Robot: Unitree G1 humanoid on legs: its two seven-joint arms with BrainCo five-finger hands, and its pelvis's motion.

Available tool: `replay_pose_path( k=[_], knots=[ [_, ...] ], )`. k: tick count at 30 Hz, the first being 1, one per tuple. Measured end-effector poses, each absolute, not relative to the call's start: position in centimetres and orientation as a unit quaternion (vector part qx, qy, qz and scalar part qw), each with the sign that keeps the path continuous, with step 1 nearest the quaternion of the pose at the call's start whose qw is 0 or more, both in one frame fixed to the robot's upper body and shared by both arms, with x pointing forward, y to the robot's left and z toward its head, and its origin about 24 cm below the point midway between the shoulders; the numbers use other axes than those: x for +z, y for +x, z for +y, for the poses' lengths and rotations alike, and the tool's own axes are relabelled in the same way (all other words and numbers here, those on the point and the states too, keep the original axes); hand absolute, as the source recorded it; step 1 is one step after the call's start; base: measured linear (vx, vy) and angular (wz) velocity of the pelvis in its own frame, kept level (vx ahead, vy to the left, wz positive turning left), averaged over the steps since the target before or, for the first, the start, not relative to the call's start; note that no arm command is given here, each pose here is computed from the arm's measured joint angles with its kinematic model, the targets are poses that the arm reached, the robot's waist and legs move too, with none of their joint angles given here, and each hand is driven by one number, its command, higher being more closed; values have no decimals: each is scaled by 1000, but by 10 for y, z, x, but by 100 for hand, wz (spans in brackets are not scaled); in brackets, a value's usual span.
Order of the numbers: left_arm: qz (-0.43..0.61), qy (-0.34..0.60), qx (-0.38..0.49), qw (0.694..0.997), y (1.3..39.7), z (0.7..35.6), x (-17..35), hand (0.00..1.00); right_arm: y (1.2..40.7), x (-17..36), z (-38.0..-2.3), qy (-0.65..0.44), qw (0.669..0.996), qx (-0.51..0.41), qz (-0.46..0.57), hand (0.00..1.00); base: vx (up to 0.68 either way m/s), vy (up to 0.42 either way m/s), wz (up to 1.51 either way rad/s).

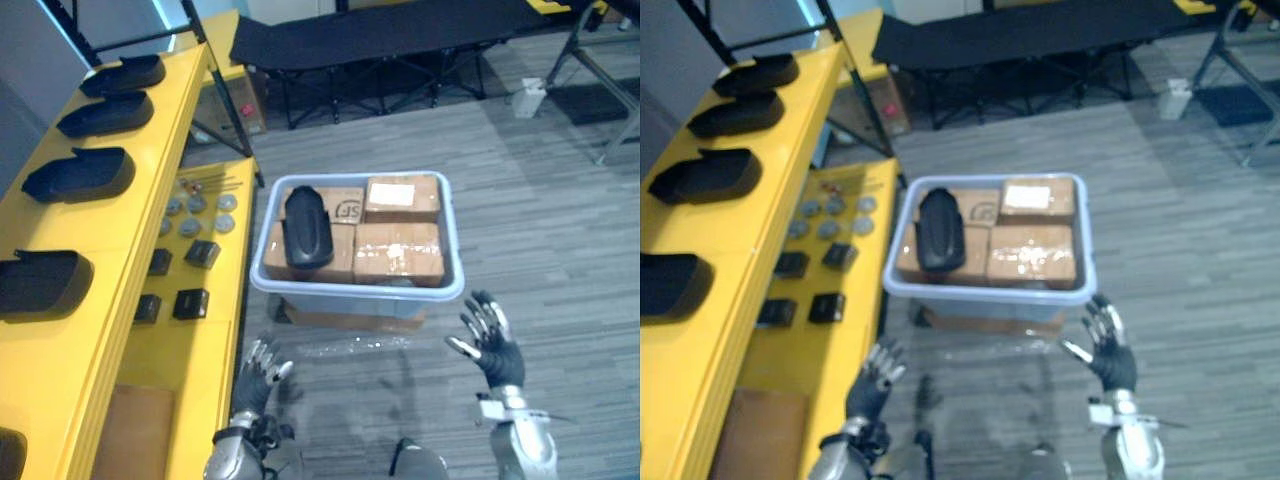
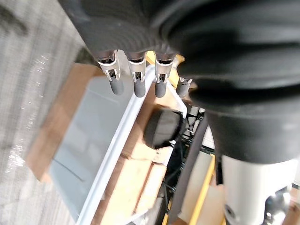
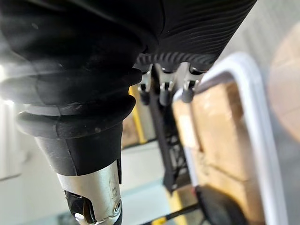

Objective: Walk over and take plastic housings, then place them on the shelf

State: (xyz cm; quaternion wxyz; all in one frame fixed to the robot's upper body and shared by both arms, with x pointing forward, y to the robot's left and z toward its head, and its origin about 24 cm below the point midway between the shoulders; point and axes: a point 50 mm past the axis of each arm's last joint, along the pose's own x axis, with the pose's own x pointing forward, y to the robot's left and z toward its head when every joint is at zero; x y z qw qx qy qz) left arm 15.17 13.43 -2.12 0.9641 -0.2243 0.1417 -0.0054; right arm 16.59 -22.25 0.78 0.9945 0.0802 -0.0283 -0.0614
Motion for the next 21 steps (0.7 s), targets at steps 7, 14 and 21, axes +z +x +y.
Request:
replay_pose_path(
  k=[7, 14, 21],
  knots=[
    [154, -191, -24, 969, 154, 142, -22, 0, 176, 10, -182, 113, 992, -29, -41, 0, -15, 125, -14],
    [195, -146, 43, 969, 154, 156, -34, 0, 182, 7, -167, 113, 993, -29, -31, 0, -34, 77, 10],
    [264, -117, 82, 954, 139, 163, -62, 0, 185, -3, -169, 122, 992, -38, -7, 0, 18, -9, 28]
  ],
)
